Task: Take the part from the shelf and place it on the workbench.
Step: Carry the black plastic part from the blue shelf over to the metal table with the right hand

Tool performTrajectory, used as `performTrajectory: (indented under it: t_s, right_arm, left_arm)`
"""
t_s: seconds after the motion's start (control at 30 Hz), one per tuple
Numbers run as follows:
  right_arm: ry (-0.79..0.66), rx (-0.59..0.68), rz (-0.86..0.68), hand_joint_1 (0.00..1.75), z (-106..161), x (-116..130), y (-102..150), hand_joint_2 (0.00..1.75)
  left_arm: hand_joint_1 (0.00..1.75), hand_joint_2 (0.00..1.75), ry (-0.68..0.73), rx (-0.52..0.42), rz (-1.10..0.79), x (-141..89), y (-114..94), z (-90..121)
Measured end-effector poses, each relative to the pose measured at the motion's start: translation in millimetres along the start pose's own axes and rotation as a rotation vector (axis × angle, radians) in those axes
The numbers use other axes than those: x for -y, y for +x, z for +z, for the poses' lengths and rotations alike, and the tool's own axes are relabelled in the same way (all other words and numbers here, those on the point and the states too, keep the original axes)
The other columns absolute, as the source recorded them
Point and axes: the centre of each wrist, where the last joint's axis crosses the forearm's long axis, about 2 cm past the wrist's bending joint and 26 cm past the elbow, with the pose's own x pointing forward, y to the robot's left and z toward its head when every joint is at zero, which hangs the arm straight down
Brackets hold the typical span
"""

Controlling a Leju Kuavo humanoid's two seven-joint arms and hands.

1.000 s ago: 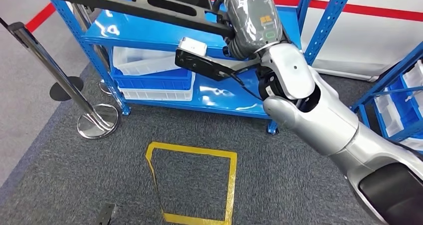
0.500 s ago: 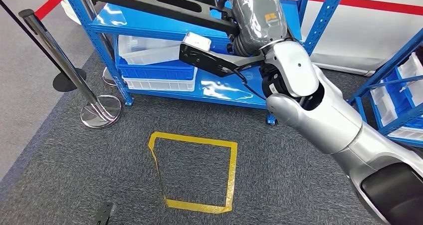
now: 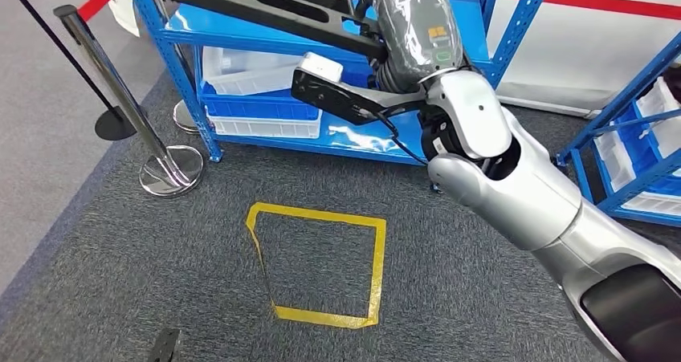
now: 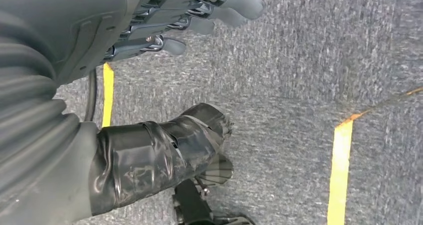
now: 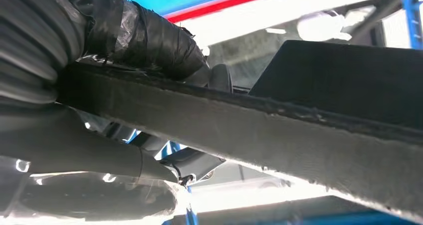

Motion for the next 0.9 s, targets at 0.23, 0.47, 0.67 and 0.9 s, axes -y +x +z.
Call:
performTrajectory:
  t_s: [0.23, 0.47, 0.67, 0.9]
  right_arm:
    - [-0.011, 0.002, -0.002, 1.75, 0.7, 2.4, -0.5, 1.75]
    - [-0.218, 0.111, -0.013, 1.75, -17.2, 77.0, 25.7, 1.75]
    - [-0.204, 0.125, -0.042, 1.75, -10.9, 69.5, 32.9, 1.75]
    - [-0.107, 0.087, -0.040, 1.75, -2.3, 34.7, 24.8, 1.75]
  left_arm:
    - [0.00, 1.75, -0.004, -0.013, -0.001, 0.7, -6.4, 2.4]
    - [0.00, 1.75, -0.015, 0.075, 0.011, 3.4, 34.9, -10.8]
    - [0.00, 1.75, -0.039, 0.057, 0.015, 14.2, 24.0, -6.7]
    - [0.00, 1.75, -0.056, -0.005, 0.013, 24.0, -6.8, 4.7]
